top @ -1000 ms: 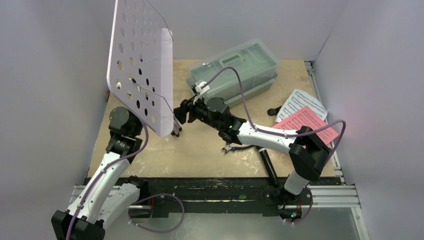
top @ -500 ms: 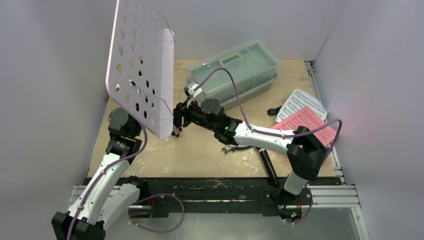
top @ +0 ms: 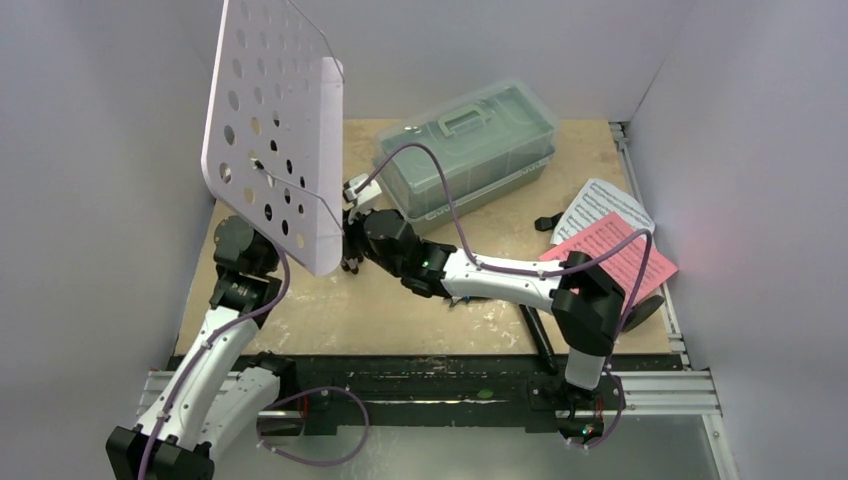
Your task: Set up the instrument practice props
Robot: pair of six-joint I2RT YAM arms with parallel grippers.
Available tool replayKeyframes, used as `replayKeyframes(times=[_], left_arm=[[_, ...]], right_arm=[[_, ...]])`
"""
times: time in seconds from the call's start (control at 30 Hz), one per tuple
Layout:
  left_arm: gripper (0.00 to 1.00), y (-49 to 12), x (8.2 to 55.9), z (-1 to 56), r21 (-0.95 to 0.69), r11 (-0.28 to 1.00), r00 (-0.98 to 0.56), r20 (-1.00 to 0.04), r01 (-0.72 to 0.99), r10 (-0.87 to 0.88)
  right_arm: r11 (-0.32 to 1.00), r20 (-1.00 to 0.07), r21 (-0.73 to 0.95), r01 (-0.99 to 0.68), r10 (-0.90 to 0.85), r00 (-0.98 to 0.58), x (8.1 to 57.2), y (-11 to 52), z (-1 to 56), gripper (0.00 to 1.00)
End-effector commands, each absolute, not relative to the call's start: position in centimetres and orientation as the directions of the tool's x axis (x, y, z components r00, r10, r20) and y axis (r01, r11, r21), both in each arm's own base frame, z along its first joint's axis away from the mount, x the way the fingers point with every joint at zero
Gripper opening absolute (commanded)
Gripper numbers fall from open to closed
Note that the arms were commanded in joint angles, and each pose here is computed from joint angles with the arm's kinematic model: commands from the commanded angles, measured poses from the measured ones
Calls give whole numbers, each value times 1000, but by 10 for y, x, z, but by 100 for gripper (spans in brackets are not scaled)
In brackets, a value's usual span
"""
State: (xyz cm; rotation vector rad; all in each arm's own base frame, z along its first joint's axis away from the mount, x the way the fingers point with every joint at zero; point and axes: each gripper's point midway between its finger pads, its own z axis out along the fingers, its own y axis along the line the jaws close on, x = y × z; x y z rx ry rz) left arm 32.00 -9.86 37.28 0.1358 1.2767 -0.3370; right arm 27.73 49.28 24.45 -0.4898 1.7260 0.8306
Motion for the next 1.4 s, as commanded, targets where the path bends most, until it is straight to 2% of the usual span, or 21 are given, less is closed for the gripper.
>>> replayKeyframes(times=[0.0, 0.17, 0.2, 0.53, 0.87, 1.37], left_arm=[[0, -99, 319, 380, -119, 933, 266, -939, 341, -217], [0, -94, 321, 409, -168, 930, 294, -917, 326, -268], [0, -94, 321, 417, -166, 931, 298, -916, 325, -268], [0, -84, 303, 523, -95, 945, 483, -841, 312, -244], [0, -88, 275, 590, -42, 927, 624, -728, 372, -283], [0, -80, 231, 624, -24, 916, 728, -600, 400, -333]], right_arm=[[760, -975, 205, -616, 106, -194, 291, 486, 269, 24], [805, -989, 139, -576, 80, -127, 296, 483, 260, 2], [809, -990, 127, -574, 72, -117, 297, 482, 258, 0], [759, -994, 112, -641, 88, -70, 282, 477, 261, 0], [749, -999, 50, -661, 49, -20, 269, 478, 253, 0], [789, -995, -64, -611, -94, -16, 255, 483, 192, 0]])
